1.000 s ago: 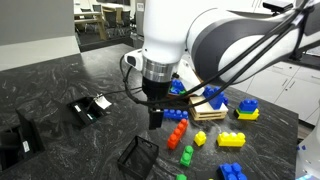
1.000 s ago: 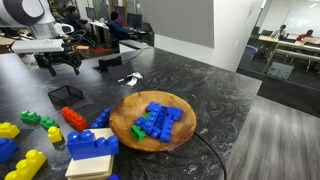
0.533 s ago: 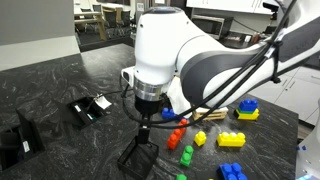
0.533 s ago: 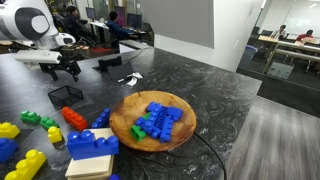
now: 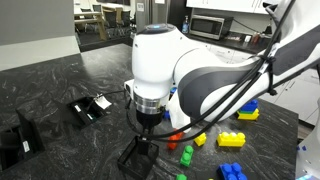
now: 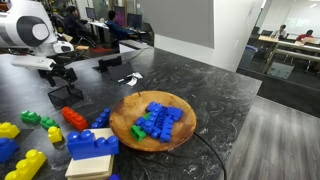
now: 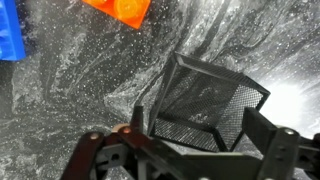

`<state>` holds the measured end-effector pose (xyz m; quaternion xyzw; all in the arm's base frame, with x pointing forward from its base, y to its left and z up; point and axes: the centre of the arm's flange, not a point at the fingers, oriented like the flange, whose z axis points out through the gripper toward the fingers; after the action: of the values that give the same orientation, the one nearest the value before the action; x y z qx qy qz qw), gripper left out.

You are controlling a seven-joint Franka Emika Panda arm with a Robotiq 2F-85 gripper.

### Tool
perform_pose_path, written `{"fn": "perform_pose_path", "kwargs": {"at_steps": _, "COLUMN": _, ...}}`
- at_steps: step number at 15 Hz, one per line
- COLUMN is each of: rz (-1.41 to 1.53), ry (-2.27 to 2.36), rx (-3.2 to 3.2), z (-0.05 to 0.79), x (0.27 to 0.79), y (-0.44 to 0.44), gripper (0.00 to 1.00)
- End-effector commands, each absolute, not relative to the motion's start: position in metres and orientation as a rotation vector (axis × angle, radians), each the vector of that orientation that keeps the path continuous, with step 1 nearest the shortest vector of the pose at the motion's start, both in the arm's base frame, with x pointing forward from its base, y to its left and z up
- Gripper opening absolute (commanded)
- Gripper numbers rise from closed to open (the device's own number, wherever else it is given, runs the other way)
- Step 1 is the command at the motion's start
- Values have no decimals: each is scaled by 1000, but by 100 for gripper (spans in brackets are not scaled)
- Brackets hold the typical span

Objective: Bring the black box forward

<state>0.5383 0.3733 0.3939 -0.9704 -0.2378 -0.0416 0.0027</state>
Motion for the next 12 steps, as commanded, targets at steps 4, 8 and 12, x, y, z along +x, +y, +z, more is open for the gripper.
{"fn": "perform_pose_path", "kwargs": {"at_steps": 4, "rz": -126, "ry": -745, "rx": -3044, "z": 392, "x": 539, "y": 374, "gripper": 100}}
{"fn": "perform_pose_path", "kwargs": {"at_steps": 8, "rz": -150, "ry": -702, "rx": -3092, "z": 384, "x": 544, "y": 371, "gripper": 100}}
{"fn": "perform_pose_path", "kwargs": {"at_steps": 12, "rz": -186, "ry": -612, "rx": -3080, "z": 350, "x": 551, "y": 363, "gripper": 100}}
